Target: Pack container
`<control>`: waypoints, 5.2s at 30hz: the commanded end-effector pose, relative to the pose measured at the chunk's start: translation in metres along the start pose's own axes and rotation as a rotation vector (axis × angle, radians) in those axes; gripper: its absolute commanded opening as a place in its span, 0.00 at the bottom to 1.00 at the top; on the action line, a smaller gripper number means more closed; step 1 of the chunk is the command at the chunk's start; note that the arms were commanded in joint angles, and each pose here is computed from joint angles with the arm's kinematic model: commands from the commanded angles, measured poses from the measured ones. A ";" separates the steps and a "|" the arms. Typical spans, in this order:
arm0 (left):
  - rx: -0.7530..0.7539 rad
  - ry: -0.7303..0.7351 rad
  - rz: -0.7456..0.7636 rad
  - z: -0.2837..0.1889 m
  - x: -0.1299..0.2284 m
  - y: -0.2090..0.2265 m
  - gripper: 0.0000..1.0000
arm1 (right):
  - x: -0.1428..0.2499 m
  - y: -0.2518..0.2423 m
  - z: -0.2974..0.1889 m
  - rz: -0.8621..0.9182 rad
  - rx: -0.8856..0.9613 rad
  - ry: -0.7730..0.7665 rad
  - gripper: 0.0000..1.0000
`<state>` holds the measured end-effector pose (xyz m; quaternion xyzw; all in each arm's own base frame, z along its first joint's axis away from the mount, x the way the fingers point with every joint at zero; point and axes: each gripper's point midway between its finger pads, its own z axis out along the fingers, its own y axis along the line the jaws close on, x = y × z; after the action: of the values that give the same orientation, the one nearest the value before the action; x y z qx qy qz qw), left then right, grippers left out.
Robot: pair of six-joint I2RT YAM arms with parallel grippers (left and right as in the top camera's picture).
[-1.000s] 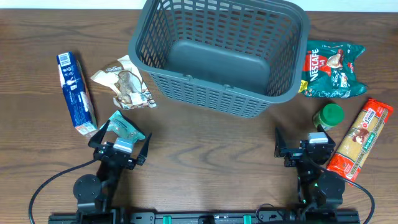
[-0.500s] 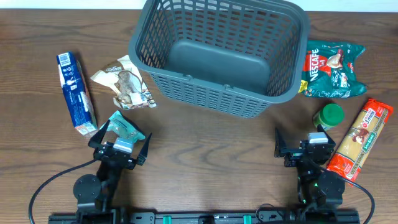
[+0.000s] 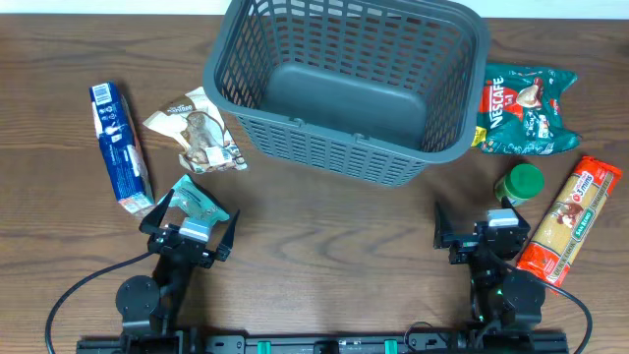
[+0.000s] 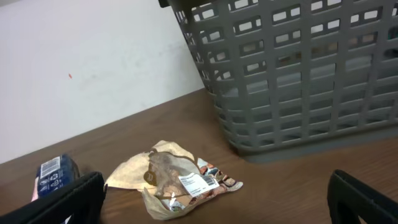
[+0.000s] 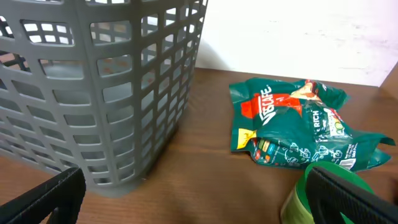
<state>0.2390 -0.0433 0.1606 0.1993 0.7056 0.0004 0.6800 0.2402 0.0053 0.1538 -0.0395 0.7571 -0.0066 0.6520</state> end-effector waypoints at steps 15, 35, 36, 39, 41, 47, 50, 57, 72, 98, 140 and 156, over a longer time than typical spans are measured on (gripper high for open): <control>0.041 0.039 -0.007 0.001 0.015 -0.009 0.99 | 0.001 -0.002 0.000 0.012 0.009 -0.002 0.99; 0.041 0.039 -0.007 0.001 0.015 -0.009 0.99 | 0.001 -0.001 0.000 0.013 0.008 -0.002 0.99; 0.041 0.039 -0.007 0.001 0.015 -0.009 0.99 | 0.001 -0.001 0.000 0.019 0.007 -0.002 0.99; 0.041 0.039 -0.007 0.001 0.015 -0.009 0.99 | 0.001 0.000 0.000 0.065 0.001 -0.001 0.99; 0.041 0.039 -0.007 0.001 0.015 -0.009 0.98 | 0.002 -0.001 0.000 0.065 0.005 0.000 0.99; 0.041 0.039 -0.007 0.001 0.015 -0.009 0.99 | -0.004 -0.005 -0.002 0.182 0.025 -0.003 0.99; 0.041 0.039 -0.007 0.001 0.015 -0.009 0.98 | -0.006 -0.017 -0.008 0.214 0.098 0.024 0.99; 0.041 0.039 -0.007 0.001 0.015 -0.009 0.99 | -0.038 -0.036 -0.018 0.185 0.199 0.047 0.99; 0.041 0.039 -0.007 0.001 0.015 -0.009 0.99 | -0.174 -0.053 -0.001 0.129 0.232 0.253 0.99; 0.041 0.039 -0.007 0.001 0.015 -0.009 0.99 | -0.131 -0.004 -0.013 0.111 -0.067 0.815 0.99; 0.041 0.039 -0.007 0.001 0.015 -0.009 0.99 | -0.071 0.006 0.030 0.004 0.016 0.914 0.99; 0.041 0.039 -0.007 0.001 0.015 -0.009 0.99 | -0.090 -0.006 0.048 0.000 0.091 0.811 0.99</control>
<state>0.2388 -0.0440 0.1606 0.2007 0.7051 -0.0012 0.6801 0.2928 0.0113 0.2225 -0.0205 0.9597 -0.0414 0.2773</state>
